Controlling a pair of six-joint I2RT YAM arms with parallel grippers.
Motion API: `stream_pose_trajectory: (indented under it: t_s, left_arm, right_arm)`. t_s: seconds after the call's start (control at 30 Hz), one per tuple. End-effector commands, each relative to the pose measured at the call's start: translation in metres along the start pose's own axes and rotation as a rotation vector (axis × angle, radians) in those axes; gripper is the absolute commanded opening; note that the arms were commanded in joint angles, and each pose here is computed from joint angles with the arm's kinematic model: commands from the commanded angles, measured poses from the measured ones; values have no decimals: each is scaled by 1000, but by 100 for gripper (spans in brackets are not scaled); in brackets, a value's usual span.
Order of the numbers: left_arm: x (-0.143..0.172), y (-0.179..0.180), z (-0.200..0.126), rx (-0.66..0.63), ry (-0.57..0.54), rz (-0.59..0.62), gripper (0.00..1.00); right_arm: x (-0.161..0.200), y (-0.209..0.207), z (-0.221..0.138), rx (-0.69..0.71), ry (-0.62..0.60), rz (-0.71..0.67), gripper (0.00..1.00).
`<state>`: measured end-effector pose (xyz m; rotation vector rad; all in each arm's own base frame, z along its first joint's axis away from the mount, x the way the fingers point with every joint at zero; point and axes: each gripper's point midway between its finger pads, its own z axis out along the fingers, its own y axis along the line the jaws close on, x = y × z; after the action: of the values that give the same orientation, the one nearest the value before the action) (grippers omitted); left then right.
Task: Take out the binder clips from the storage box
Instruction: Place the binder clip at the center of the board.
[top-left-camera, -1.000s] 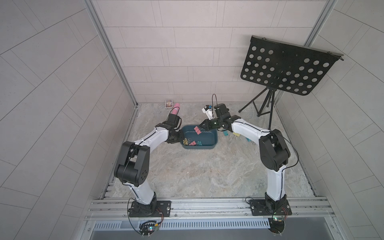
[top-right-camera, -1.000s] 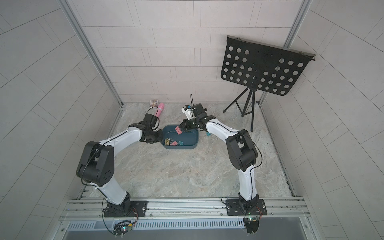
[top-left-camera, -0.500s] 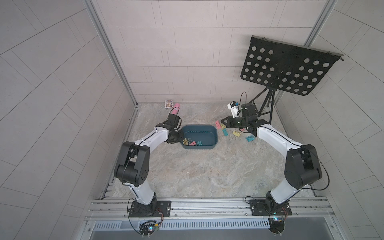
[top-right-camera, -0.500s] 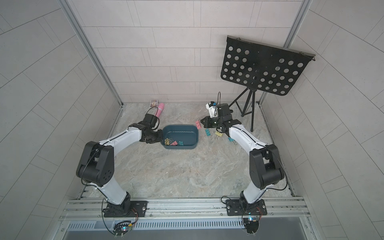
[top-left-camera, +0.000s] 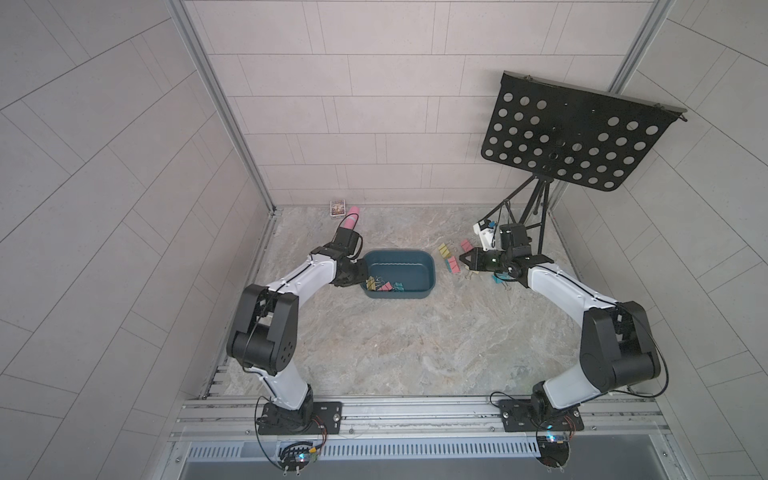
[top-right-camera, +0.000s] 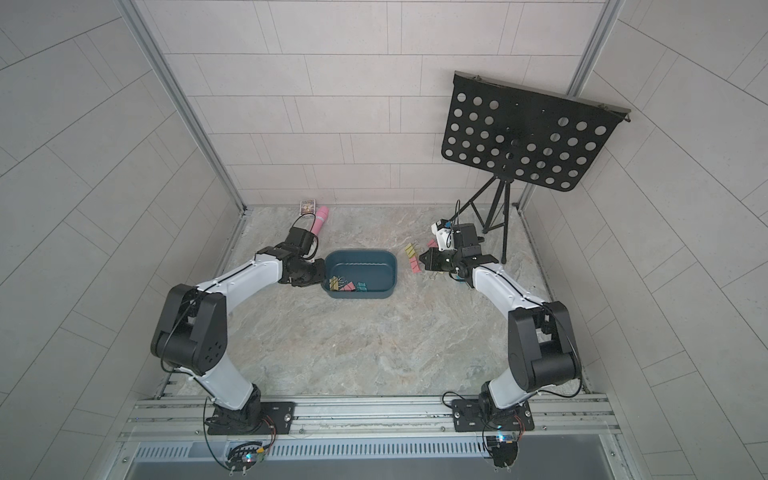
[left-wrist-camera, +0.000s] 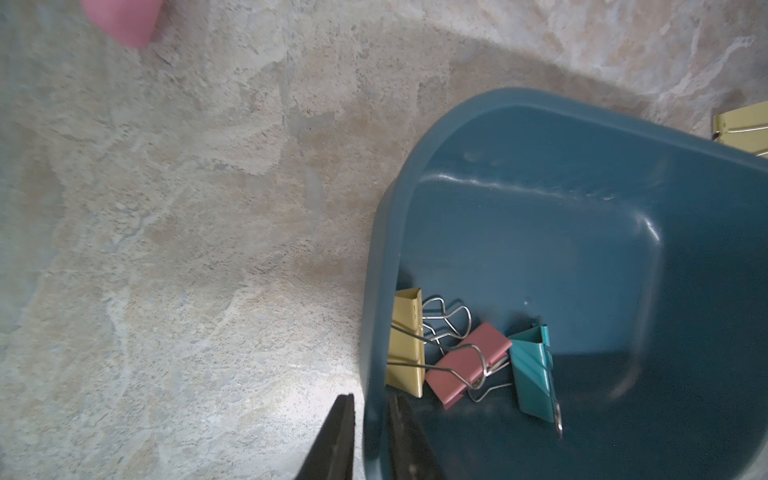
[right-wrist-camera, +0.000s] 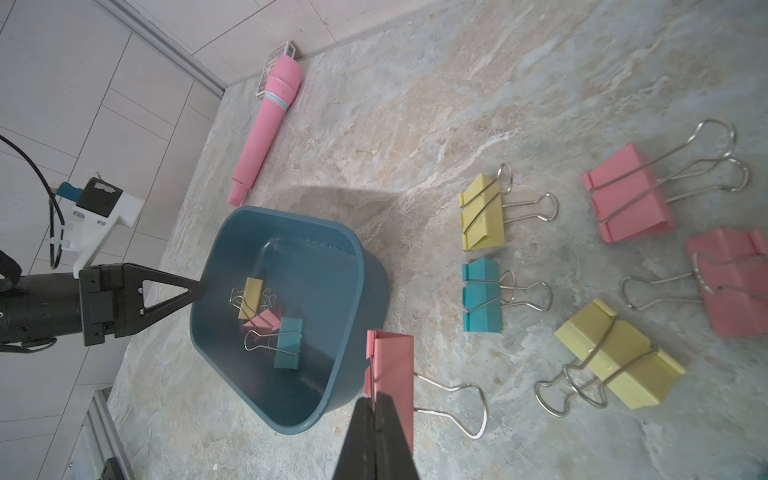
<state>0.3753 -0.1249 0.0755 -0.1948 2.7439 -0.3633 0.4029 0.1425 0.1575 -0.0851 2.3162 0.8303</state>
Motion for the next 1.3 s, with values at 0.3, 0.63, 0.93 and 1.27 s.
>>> stream_pose_trajectory:
  t_s: [0.3,0.63,0.93,1.27]
  left_arm:
    - [4,5,-4,-8,0,-11,24]
    - [5,6,-2,-13,4,-12,24]
    - [5,7,-1,-17,7,-8,24]
    - [5,6,-2,-14,5,-6,24]
  right_arm:
    - [31,-32,26,10,74,58,0]
    - [44,-47,40,7,100,107,0]
    - [50,-58,44,6,112,139,0]
    - [56,-64,48,-9,120,177,0]
